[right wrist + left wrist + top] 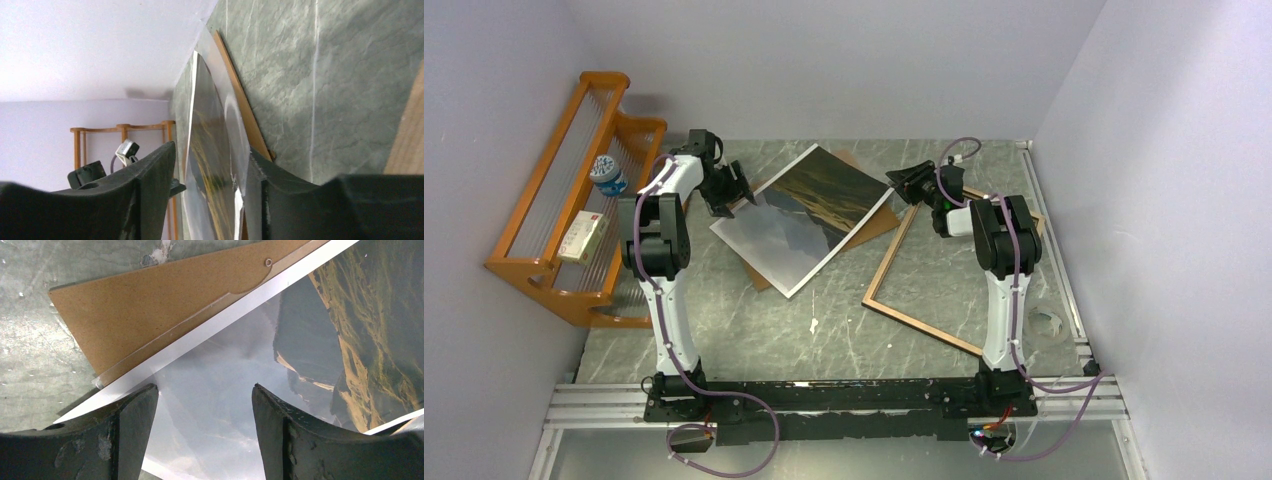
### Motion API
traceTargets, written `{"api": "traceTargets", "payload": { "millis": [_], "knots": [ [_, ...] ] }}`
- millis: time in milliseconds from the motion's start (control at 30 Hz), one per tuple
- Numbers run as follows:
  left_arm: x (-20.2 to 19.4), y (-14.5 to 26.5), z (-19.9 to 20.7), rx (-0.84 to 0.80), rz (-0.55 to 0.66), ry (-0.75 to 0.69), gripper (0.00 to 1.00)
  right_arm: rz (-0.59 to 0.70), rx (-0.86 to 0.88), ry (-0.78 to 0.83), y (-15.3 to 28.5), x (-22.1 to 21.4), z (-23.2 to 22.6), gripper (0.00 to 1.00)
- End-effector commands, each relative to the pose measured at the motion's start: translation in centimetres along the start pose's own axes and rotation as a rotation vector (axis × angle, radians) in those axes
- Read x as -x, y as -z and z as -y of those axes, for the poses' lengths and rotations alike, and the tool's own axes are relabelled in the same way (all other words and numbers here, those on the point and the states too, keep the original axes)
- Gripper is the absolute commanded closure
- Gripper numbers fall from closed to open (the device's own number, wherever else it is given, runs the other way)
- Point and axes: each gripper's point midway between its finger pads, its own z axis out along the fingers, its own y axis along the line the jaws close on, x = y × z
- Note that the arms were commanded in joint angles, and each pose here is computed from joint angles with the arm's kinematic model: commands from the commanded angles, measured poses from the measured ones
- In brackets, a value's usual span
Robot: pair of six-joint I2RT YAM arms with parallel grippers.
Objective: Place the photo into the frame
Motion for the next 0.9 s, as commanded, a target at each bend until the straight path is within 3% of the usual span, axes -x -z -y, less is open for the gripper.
{"api": "traceTargets", "payload": {
  "millis": [0,167,467,633,867],
  "knots": [
    [-1.0,-1.6,-2.3,0.079,-0.044,-0.008,0.24,0.009,0.062,0.065,-0.1,1.1,-2.9,0.69],
    [-0.6,-0.9,-1.7,0.056,-0.031,-0.007,0.24,-0.003,0.017,0.13,-0.3,1.5,-3.2,1.0],
    [1.2,2.1,-1.4,0.089,0.023,-0.035,0.18,0.032,-0.087,0.423,4.1,3.1,-9.9,1.0],
    [1.9,3.1,0.0,0.027,0.045,-0.038,0.13,0.039,-0.115,0.591,6.9,1.1,-13.9,1.0],
    [0.9,0.2,0.1,-0.016,0.0,-0.015,0.14,0.166,-0.16,0.778,9.4,1.9,-19.2,1.0]
  ]
}}
